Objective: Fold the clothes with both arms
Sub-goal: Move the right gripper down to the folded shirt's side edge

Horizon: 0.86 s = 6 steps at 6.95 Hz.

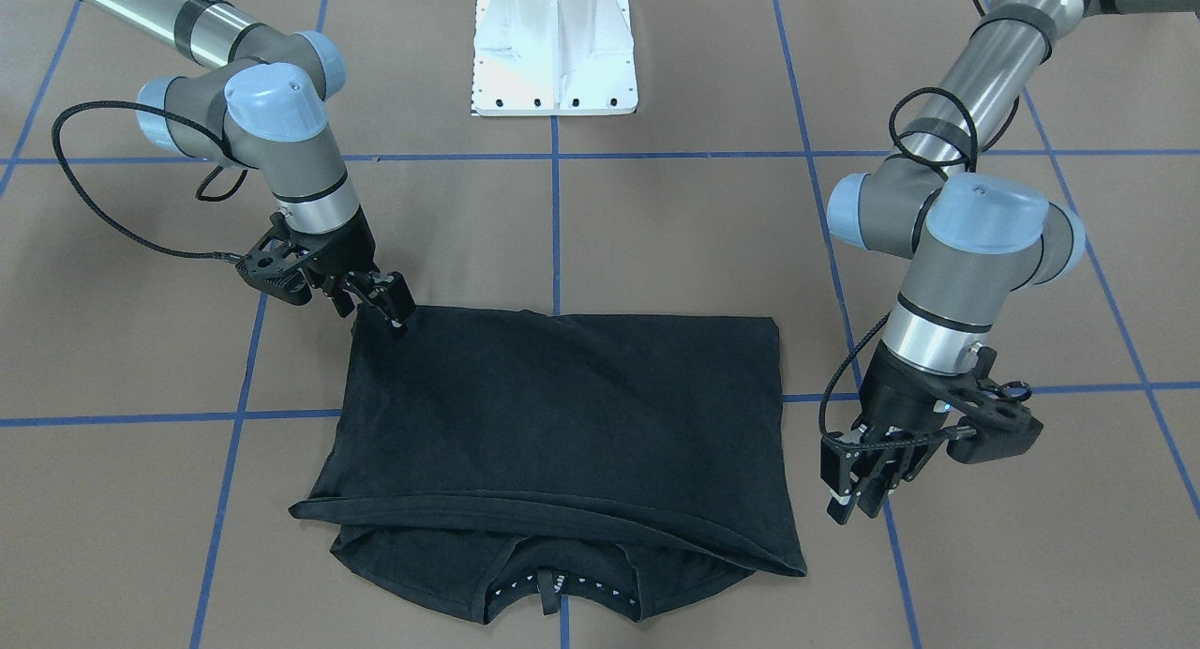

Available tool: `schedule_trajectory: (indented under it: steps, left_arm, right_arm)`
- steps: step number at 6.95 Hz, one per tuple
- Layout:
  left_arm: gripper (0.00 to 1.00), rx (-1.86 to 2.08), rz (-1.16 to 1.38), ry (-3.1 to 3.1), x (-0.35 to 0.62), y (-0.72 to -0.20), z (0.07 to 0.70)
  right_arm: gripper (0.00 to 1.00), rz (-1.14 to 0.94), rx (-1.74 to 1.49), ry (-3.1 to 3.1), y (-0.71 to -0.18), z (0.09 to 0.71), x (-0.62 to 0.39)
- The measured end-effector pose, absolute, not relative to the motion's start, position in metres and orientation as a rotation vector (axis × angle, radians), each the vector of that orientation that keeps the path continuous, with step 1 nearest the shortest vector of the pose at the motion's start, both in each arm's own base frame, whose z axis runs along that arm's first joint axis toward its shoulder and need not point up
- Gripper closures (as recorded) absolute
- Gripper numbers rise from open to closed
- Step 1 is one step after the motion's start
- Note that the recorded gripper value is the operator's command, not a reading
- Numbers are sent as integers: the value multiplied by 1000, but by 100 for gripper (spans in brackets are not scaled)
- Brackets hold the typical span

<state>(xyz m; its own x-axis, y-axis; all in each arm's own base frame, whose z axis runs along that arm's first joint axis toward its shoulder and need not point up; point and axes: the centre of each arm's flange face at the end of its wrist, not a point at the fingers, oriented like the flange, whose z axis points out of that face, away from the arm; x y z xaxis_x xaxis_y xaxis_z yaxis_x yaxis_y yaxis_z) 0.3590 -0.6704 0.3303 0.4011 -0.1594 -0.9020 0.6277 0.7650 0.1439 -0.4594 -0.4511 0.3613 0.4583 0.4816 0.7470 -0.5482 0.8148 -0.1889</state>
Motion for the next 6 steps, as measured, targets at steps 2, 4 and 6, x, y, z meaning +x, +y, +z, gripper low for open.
schedule_trajectory:
  steps: [2,4,6]
  left_arm:
    - [53,510,-524,1046,361,-669,333]
    - [53,507,-524,1044,361,-668,335]
    - [53,505,-526,1041,360,-667,339]
  right_arm:
    - [51,628,86,-869,-444,374,-462]
    - [100,624,94,-863,-437,377,-468]
    - [100,622,99,-866,-436,375,-468]
